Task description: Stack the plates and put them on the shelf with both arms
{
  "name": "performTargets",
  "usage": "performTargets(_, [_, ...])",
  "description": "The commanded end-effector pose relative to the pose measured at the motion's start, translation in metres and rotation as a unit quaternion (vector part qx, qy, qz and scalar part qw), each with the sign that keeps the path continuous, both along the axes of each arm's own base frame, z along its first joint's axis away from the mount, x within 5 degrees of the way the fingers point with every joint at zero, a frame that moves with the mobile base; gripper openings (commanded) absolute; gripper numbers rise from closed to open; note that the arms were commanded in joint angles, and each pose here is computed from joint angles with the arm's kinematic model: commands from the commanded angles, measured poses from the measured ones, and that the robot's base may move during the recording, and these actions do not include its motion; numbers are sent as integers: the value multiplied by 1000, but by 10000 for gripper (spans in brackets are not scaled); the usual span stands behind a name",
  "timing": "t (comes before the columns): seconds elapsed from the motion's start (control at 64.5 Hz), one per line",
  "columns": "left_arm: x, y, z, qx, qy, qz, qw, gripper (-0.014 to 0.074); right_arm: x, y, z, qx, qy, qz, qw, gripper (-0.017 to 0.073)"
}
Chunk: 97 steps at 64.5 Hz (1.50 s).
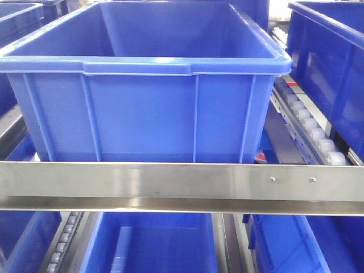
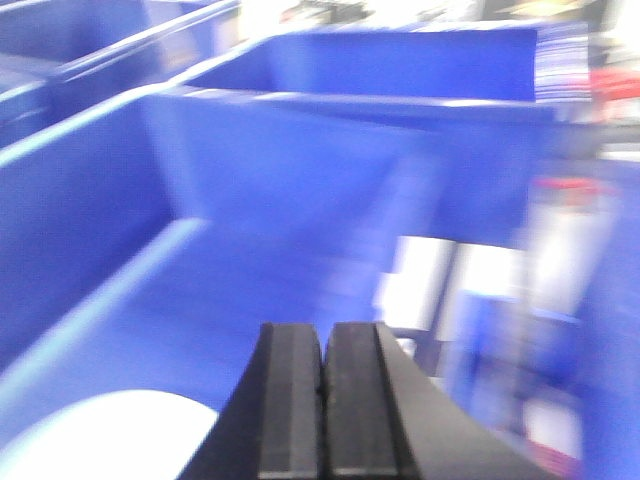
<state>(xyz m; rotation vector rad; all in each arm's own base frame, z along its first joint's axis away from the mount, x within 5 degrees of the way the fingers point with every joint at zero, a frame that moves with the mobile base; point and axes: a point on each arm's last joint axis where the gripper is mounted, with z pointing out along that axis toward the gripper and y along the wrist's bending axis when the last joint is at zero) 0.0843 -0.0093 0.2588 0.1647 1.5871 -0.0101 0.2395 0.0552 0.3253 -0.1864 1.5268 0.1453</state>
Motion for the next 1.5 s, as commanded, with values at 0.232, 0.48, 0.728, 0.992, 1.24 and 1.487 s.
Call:
performTargets(0.232, [0,0,20,-15,-58,2,998,82,-77,-45,15,5,-67,-80,994,57])
performTargets(0.48, [0,0,20,-15,-58,2,998,82,-133,-55,3,2,-49,-104,993,57])
performTargets(0.728, [0,0,20,-15,-58,2,998,82,-185,-55,-1,2,-59,-103,993,57])
performTargets(0.992, [0,0,20,-15,-58,2,998,82,-197,-54,-5,1,-50,-101,994,57])
performTargets(1.24, [0,0,20,-15,-58,2,998,82,-197,-54,-6,1,-48,-101,994,57])
performTargets(1.487, [0,0,20,-15,-58,2,998,82,-198,-55,-11,1,-52,-105,993,57])
